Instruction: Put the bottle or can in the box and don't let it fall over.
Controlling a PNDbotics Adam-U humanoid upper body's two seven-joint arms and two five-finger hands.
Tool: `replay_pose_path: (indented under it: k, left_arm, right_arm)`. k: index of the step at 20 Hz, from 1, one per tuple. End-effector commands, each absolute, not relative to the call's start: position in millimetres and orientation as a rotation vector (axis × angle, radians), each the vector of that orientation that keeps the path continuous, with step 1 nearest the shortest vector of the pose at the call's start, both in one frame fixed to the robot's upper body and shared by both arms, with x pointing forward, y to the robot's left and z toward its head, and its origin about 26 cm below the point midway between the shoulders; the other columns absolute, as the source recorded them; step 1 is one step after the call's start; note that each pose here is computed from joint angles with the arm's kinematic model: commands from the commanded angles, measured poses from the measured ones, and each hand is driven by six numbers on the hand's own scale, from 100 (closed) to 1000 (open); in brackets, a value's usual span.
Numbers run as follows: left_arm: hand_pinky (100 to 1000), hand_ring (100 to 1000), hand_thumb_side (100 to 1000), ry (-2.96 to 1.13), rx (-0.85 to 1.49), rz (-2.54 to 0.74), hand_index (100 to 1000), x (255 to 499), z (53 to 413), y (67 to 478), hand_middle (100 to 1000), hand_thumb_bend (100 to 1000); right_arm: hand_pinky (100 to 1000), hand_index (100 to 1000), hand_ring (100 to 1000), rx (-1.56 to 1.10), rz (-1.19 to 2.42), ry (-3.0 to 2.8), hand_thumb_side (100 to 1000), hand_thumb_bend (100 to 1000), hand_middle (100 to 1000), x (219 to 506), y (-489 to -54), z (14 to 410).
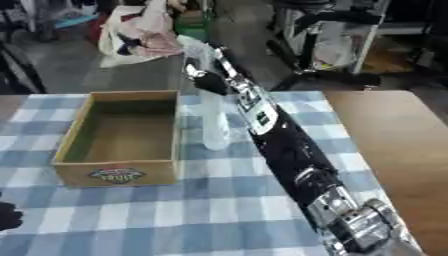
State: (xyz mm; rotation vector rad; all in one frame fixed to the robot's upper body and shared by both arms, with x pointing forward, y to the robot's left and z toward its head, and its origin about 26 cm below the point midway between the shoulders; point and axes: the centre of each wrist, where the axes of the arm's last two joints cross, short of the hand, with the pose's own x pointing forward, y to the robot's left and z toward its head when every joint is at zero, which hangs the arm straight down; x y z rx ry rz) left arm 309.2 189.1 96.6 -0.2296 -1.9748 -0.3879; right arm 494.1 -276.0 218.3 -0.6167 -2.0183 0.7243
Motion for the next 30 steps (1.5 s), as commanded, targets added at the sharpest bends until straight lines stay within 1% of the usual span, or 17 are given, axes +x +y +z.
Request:
replay_pose_path:
  k: [1,6,7,11,15,23,29,30]
  left_arm:
    - [710,662,1000,-2.006,-0.234,-0.395,808,310.0,105.3,188.9,619,242]
    - [710,662,1000,-2.006,-0.235,-0.395,808,309.9,105.2,188.9,618,242]
    - [710,662,1000,-2.005,-0.235,-0.395,808,309.9,105.2,188.9,618,243]
    - [710,662,1000,-2.005,-0.234,-0.395,808,309.9,105.1,189.0,618,243]
    - [709,662,1000,-2.004,-0.234,-0.394,808,309.9,104.9,189.2,618,243]
    - [709,663,1000,-2.0,-0.233,-0.394,809,310.0,103.8,189.4,617,245]
    - [709,663,1000,-1.994,-0.236,-0.395,809,310.3,102.4,189.1,617,246]
    - [709,663,1000,-1.993,-0.236,-0.396,809,310.4,102.1,189.1,617,246]
  right_arm:
    - [685,791,896,-0.641,0.707,-2.066,441,100,710,492.3,-282.1,237.7]
    - [663,740,869,-0.627,0.682,-2.084,419,100,652,491.6,-281.6,240.0]
    - [650,711,851,-0.626,0.675,-2.086,408,100,620,491.5,-281.5,240.2]
    - [592,642,795,-0.62,0.643,-2.094,358,100,552,491.3,-281.9,240.3]
    - [557,600,758,-0.614,0.599,-2.109,328,100,515,491.0,-282.1,241.0]
    - [539,582,742,-0.568,0.547,-2.152,308,100,500,488.7,-277.3,250.1]
    - [536,579,738,-0.497,0.536,-2.21,305,100,497,485.1,-267.9,267.5]
    - [537,578,737,-0.488,0.536,-2.223,375,100,497,484.2,-266.5,271.4]
